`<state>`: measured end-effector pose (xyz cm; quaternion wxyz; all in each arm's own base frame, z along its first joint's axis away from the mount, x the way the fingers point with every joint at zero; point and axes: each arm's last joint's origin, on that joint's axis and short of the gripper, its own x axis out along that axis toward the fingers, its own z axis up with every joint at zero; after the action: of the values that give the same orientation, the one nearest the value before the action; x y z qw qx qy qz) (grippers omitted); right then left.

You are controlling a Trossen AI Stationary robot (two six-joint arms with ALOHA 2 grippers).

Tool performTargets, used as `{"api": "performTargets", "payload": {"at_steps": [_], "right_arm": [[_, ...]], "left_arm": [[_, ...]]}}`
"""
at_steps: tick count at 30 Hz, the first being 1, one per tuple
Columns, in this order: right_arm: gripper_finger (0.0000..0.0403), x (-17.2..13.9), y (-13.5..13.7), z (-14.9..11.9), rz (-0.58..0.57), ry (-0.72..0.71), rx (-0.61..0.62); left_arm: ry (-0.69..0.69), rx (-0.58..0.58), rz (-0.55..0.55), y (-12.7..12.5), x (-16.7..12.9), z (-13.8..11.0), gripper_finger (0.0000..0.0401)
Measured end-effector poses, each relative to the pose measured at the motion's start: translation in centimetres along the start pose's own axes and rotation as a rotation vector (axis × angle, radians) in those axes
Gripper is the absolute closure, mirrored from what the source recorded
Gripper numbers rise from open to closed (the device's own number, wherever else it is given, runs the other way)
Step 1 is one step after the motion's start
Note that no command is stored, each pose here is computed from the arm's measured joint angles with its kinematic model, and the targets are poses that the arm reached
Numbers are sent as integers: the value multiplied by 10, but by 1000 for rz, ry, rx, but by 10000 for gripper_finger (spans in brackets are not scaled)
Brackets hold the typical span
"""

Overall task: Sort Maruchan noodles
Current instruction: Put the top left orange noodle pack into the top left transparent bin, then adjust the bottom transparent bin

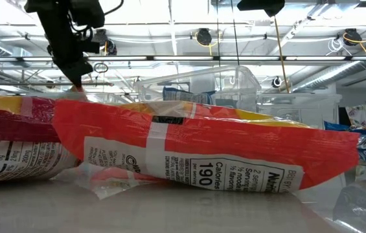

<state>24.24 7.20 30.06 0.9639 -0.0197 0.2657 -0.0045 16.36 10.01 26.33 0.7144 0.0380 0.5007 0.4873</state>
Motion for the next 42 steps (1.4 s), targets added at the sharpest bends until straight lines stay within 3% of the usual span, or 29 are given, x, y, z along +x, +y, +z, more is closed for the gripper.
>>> {"api": "performTargets", "payload": {"at_steps": [9, 20, 32, 38, 42], "right_arm": [[273, 0, 0, 0, 0, 1, 12], [273, 0, 0, -1, 2, 4, 52], [273, 21, -13, -37, -72, 33, 222], [273, 24, -17, -36, -62, 27, 278], [273, 29, -17, -38, -63, 49, 283]], "left_arm": [[43, -12, -98, -4, 7, 1, 317], [11, -128, -125, -6, -2, 0, 274], [-241, -223, -324, -20, -49, 0, 274], [-414, -129, -427, -49, -65, 15, 274], [-434, -75, -422, -69, -62, 22, 274]]}}
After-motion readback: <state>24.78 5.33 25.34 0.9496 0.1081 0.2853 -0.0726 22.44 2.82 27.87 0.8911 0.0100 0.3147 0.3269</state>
